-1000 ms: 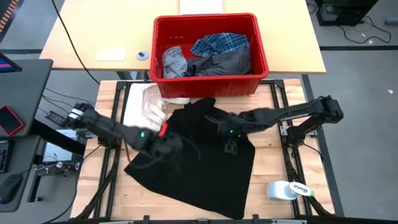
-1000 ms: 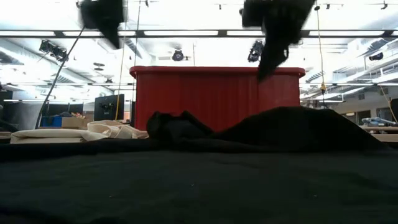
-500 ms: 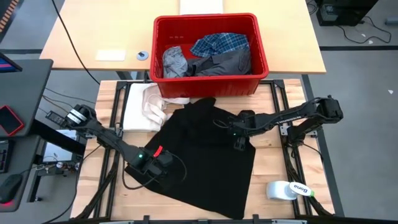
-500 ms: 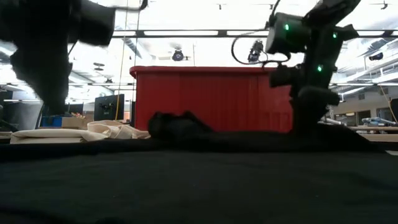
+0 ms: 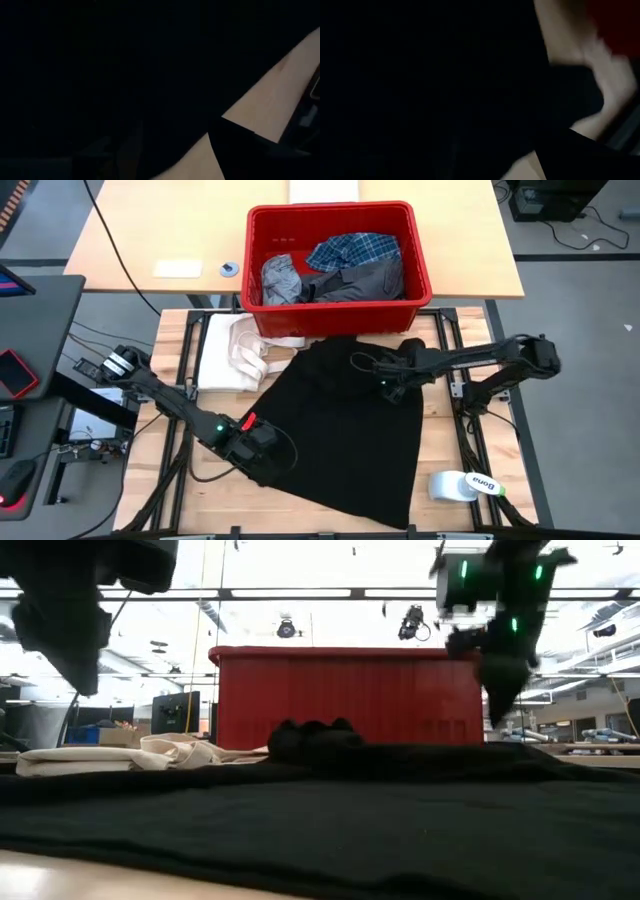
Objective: Fold Laundry from Bin
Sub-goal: Fold the black shirt
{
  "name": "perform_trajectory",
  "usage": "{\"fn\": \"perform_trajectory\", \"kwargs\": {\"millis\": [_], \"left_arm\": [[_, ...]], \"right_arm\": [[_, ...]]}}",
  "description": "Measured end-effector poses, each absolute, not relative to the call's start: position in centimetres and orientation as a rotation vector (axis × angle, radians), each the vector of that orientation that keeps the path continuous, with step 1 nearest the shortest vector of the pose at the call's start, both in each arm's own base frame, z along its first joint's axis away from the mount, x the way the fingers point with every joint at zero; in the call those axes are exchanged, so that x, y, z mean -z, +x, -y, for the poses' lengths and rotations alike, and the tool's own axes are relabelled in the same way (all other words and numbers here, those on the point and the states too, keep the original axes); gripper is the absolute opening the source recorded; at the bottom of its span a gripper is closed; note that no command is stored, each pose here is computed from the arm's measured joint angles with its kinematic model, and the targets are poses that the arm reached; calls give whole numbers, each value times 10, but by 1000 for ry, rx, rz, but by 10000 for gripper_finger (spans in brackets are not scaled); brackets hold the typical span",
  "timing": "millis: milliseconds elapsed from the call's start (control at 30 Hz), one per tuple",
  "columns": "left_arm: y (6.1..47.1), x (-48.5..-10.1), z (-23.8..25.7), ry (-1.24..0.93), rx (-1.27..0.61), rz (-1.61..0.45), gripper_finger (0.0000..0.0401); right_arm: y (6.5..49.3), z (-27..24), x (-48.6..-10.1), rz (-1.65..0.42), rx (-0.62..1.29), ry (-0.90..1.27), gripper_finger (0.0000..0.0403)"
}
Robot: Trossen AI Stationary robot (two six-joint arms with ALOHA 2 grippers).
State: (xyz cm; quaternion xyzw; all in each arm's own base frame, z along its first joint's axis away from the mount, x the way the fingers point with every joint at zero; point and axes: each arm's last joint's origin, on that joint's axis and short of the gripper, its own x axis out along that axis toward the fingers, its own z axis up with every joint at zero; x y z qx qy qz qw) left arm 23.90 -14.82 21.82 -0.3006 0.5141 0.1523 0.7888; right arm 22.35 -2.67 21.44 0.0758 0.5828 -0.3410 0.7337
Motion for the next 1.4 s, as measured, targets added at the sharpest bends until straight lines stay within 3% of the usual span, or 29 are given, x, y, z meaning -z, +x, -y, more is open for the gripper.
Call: {"fn": "perform_trajectory", "kwargs": {"millis": [167,333,433,767,1033,1167,1300,1400], "left_arm": [[217,-220,146,-677,-461,-1239,211],[196,-201,135,-689,-677,-1411,194],[188,-189,125,-709,-778,-1482,188],[167,-153,112,-740,-863,-1606,187],[166,-134,113,-825,-726,-1593,183],[165,-132,112,-825,-724,-1595,136],[164,-132,111,-774,-699,-1616,34],[167,-137,112,-761,-701,-1599,12]], "right_arm": [[231,-2,-257,-1040,449,312,242],[238,-35,-274,-870,201,350,242],[241,-51,-274,-836,154,318,242],[241,-80,-270,-825,107,314,242],[240,-93,-275,-763,71,332,242],[240,-97,-276,-747,63,328,242],[239,-99,-276,-749,56,325,242],[238,-100,-276,-750,51,322,242]]}}
